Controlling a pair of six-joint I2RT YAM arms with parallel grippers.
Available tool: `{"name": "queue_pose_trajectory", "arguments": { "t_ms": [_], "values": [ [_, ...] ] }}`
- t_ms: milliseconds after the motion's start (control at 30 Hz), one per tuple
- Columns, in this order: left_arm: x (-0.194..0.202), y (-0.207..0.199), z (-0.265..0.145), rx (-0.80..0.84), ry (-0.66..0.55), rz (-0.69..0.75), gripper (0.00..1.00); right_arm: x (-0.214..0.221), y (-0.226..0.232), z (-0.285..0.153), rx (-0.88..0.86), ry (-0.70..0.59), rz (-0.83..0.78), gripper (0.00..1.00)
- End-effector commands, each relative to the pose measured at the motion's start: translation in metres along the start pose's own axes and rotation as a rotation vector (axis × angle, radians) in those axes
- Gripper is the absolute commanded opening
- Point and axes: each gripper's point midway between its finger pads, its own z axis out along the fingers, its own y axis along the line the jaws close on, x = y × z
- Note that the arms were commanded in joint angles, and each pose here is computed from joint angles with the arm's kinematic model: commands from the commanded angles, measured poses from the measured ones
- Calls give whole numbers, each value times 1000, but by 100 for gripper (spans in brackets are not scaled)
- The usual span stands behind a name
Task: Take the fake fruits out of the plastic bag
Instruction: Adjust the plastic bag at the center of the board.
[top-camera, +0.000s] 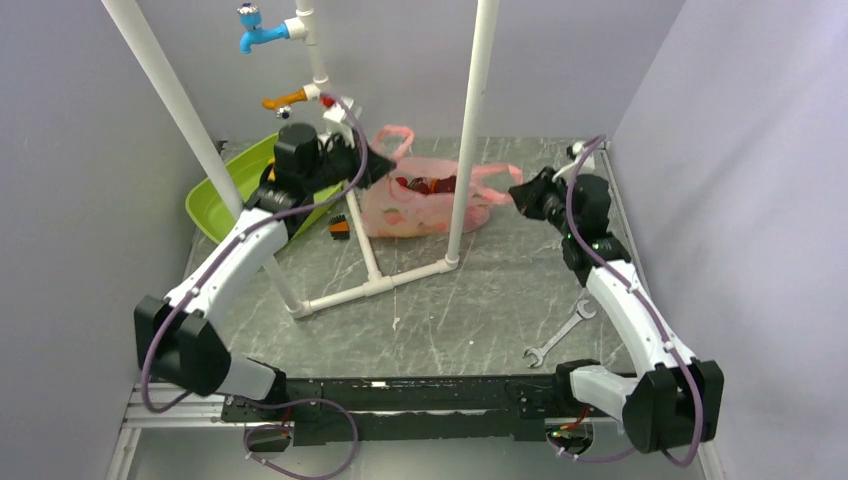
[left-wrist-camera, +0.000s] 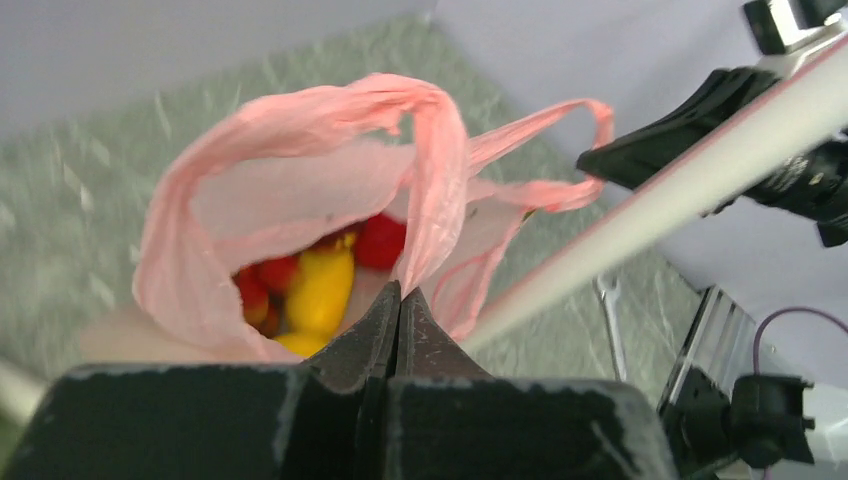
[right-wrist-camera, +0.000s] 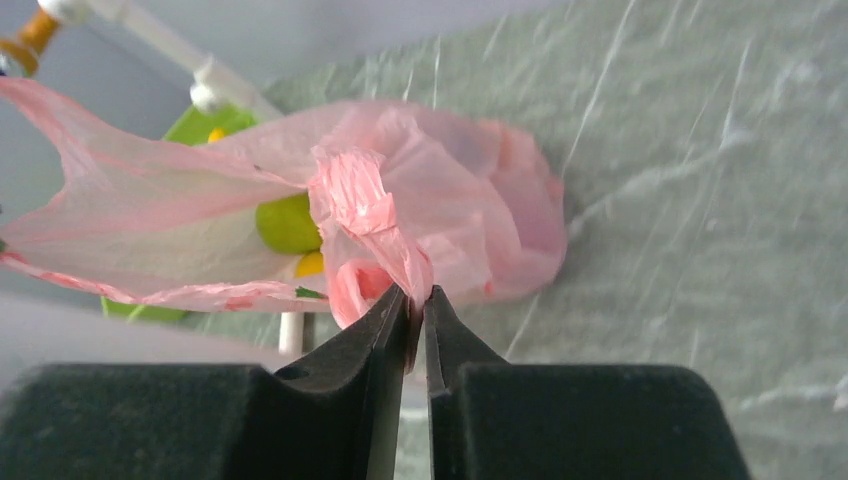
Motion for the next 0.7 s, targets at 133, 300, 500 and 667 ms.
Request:
{"name": "queue_pose_trajectory", "arguments": {
  "t_ms": [133, 300, 500, 667],
  "values": [
    [100, 5, -70, -157, 67, -167, 0, 74, 6, -22, -106, 129, 48, 9],
    [149, 0, -91, -176, 104, -220, 0, 104, -15, -14, -44, 207, 47, 2],
    [186, -4, -94, -200, 237, -235, 0, 122, -27, -7, 1, 252, 30, 4],
    [228, 2, -97, -313, 361, -215, 0, 123, -49, -8, 122, 231, -13, 13]
  ]
}}
